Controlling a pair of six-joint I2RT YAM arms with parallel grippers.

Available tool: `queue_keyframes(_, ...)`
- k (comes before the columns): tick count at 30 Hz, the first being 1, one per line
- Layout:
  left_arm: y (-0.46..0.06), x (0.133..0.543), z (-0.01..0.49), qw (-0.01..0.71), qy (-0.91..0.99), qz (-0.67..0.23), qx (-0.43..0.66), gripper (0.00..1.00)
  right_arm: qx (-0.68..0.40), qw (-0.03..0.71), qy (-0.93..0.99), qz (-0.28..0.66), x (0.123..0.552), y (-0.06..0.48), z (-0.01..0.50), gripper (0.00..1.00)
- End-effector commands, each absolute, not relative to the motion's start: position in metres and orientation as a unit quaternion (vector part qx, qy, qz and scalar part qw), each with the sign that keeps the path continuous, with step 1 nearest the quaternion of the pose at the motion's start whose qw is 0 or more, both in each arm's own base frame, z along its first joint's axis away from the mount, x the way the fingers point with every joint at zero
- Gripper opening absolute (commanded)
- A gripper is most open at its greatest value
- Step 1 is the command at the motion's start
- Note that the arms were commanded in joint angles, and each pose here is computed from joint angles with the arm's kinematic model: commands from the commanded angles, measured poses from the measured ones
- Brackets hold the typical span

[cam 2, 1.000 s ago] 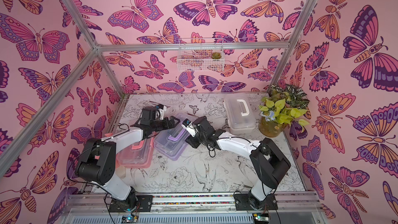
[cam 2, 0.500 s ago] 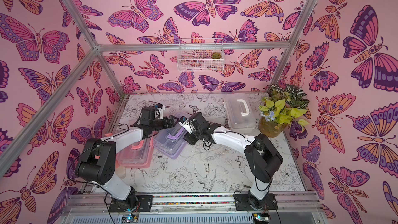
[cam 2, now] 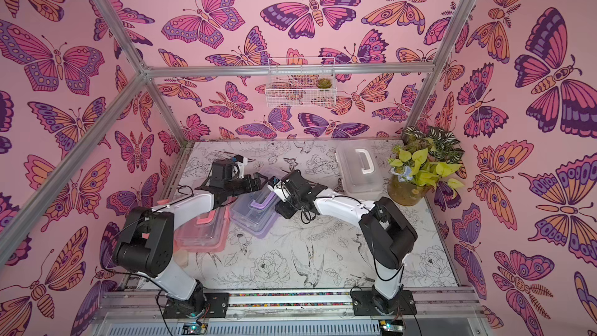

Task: Close toolboxes
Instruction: Fasten the toolbox latch on the toolbox, then move the toolbox to the center of the board.

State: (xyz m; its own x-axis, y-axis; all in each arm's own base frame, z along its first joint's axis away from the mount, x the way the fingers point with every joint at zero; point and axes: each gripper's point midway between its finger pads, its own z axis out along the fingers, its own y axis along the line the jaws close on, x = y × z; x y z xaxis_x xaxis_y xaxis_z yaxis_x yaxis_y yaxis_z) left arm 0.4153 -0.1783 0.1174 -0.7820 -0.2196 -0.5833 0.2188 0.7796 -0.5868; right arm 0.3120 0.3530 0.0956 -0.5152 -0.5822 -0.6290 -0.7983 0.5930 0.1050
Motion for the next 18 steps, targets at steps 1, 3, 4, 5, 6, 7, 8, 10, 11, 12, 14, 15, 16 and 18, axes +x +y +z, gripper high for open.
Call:
queue_keyframes(1,-0.190,0.372,0.067,0.219,0.915,-0.338,-0.004,0.95,-0.403,0.318,0.823,0.242,0.322,0.391,0.108,0.54)
queue_keyframes(3,-0.190,0.374,0.069,0.222,0.915,-0.338,-0.007,0.95,-0.403,0.320,0.823,0.239,0.321,0.389,0.112,0.62)
queue_keyframes(4,-0.190,0.375,0.070,0.223,0.914,-0.338,-0.009,0.95,-0.403,0.322,0.823,0.237,0.321,0.387,0.115,0.67)
queue_keyframes(5,-0.189,0.376,0.071,0.224,0.914,-0.339,-0.013,0.95,-0.401,0.323,0.824,0.235,0.320,0.385,0.117,0.70)
queue_keyframes(6,-0.189,0.376,0.072,0.224,0.914,-0.339,-0.015,0.95,-0.400,0.324,0.826,0.232,0.320,0.382,0.119,0.73)
queue_keyframes(7,-0.189,0.377,0.074,0.226,0.913,-0.339,-0.018,0.96,-0.396,0.324,0.828,0.229,0.319,0.379,0.121,0.75)
queue_keyframes(8,-0.188,0.378,0.076,0.228,0.913,-0.339,-0.020,0.96,-0.391,0.323,0.832,0.225,0.318,0.375,0.123,0.80)
queue_keyframes(10,-0.187,0.380,0.079,0.231,0.912,-0.338,-0.024,0.96,-0.387,0.321,0.834,0.228,0.315,0.371,0.126,0.86)
queue_keyframes(11,-0.187,0.380,0.080,0.232,0.912,-0.337,-0.026,0.97,-0.383,0.319,0.836,0.230,0.313,0.367,0.128,0.88)
queue_keyframes(12,-0.186,0.381,0.082,0.234,0.912,-0.337,-0.027,0.97,-0.380,0.316,0.838,0.232,0.311,0.365,0.128,0.90)
queue_keyframes(14,-0.185,0.381,0.086,0.235,0.912,-0.334,-0.032,0.98,-0.366,0.317,0.842,0.236,0.309,0.357,0.131,0.94)
queue_keyframes(15,-0.183,0.381,0.087,0.236,0.913,-0.331,-0.036,1.00,-0.355,0.319,0.845,0.240,0.308,0.352,0.134,1.00)
queue_keyframes(16,-0.182,0.382,0.089,0.239,0.913,-0.328,-0.038,1.00,-0.341,0.322,0.848,0.246,0.308,0.347,0.137,0.99)
queue_keyframes(18,-0.180,0.381,0.090,0.238,0.915,-0.324,-0.043,1.00,-0.301,0.329,0.858,0.254,0.313,0.333,0.141,0.99)
